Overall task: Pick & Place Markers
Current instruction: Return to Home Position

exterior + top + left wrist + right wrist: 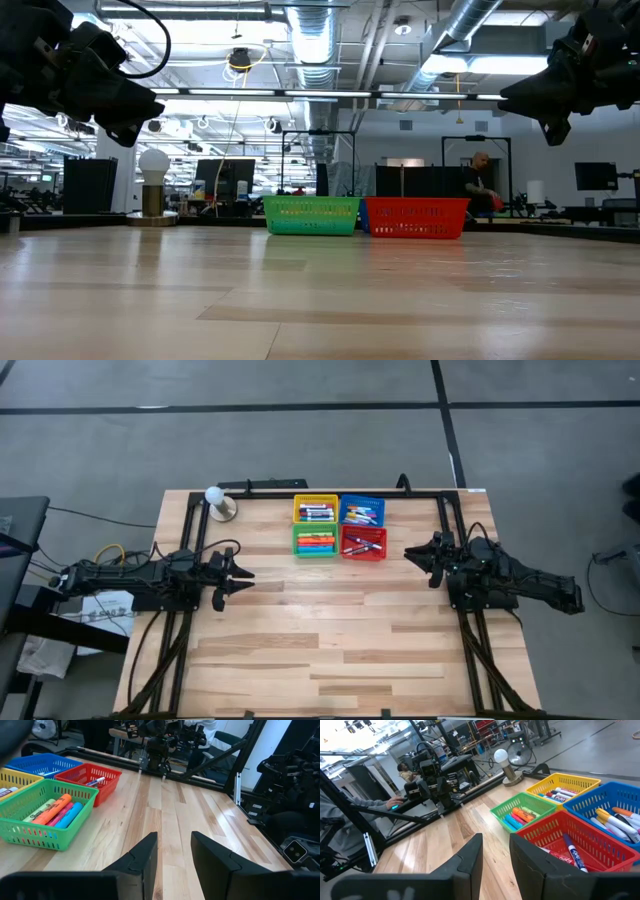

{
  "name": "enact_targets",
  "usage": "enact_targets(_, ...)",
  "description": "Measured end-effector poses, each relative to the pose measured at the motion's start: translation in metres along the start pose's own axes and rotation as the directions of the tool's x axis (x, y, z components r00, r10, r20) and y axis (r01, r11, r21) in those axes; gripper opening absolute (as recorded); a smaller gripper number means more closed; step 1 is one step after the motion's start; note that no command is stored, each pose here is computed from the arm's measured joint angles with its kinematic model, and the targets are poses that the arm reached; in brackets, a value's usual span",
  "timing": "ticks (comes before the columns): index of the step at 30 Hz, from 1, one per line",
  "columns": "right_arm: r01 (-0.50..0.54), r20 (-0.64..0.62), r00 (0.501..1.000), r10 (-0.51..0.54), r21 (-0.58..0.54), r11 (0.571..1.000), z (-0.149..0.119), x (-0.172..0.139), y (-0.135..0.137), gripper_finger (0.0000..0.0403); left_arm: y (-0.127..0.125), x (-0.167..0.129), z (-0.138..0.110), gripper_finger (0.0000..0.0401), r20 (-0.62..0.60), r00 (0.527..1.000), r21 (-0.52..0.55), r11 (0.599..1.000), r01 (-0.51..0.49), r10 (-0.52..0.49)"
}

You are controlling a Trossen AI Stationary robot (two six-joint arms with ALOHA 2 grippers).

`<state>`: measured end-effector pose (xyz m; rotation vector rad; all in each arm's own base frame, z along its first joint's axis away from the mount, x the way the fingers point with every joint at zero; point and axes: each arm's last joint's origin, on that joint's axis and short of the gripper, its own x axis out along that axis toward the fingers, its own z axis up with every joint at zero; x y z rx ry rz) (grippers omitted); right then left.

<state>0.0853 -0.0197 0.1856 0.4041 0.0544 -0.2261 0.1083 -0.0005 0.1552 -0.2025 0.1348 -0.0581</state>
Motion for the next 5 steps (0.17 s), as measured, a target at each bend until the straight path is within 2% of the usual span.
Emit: enact_targets(5, 0.0, 0.0, 1.0, 0.0, 0.0, 1.0, 0.0, 0.0, 0.0, 0.0086, 0.0, 0.0, 0.0, 0.0117, 0.0, 1.0, 0.0, 1.0, 0.0, 0.0)
